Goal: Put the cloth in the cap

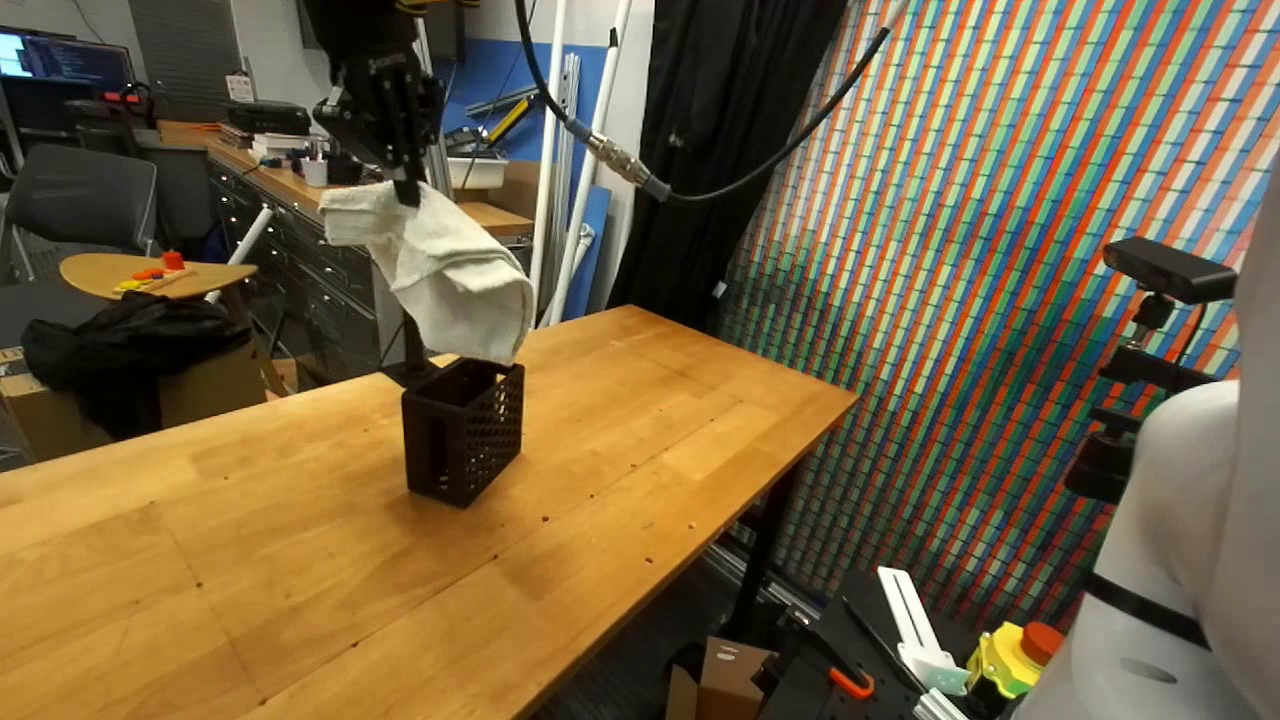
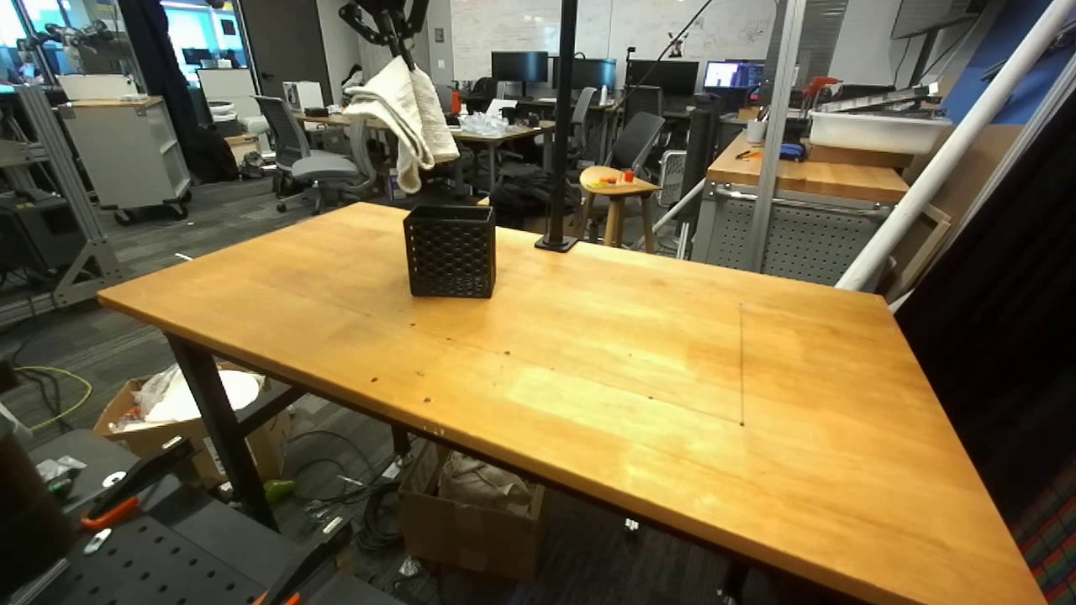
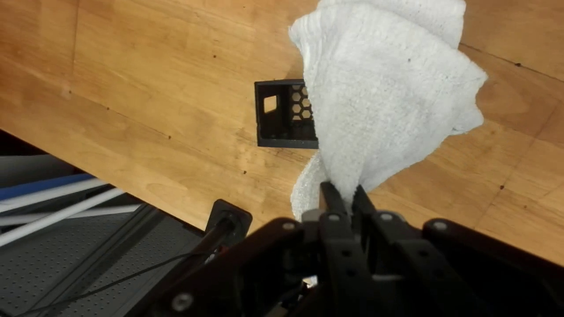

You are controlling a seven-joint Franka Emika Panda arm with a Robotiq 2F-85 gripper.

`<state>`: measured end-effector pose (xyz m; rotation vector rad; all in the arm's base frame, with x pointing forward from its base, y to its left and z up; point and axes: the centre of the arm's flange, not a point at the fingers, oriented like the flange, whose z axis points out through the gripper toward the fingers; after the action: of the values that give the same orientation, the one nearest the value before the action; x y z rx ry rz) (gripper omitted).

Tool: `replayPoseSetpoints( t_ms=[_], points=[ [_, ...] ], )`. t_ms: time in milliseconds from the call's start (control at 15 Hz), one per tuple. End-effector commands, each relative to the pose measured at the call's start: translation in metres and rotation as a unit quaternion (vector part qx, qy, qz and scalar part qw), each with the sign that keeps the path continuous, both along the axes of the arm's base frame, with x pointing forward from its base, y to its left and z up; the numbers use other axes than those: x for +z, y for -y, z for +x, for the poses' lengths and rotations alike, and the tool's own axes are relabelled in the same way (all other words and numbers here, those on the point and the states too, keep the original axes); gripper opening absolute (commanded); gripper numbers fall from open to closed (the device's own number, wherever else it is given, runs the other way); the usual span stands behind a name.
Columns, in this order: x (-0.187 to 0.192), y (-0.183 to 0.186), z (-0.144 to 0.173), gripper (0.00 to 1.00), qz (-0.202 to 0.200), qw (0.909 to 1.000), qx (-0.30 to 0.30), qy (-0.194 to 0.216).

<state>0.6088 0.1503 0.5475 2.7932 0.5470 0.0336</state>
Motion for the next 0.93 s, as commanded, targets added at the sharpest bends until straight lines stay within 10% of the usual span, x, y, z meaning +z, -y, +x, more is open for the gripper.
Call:
replayPoseSetpoints(
  t_ms=[0, 867],
  points=[
    [0.01, 0.024, -0.001, 0.04, 0.0, 0.9989, 0.046, 0.006],
    [-0.071, 0.078, -0.001, 0.04, 0.042, 0.9953, 0.088, 0.005]
  ],
)
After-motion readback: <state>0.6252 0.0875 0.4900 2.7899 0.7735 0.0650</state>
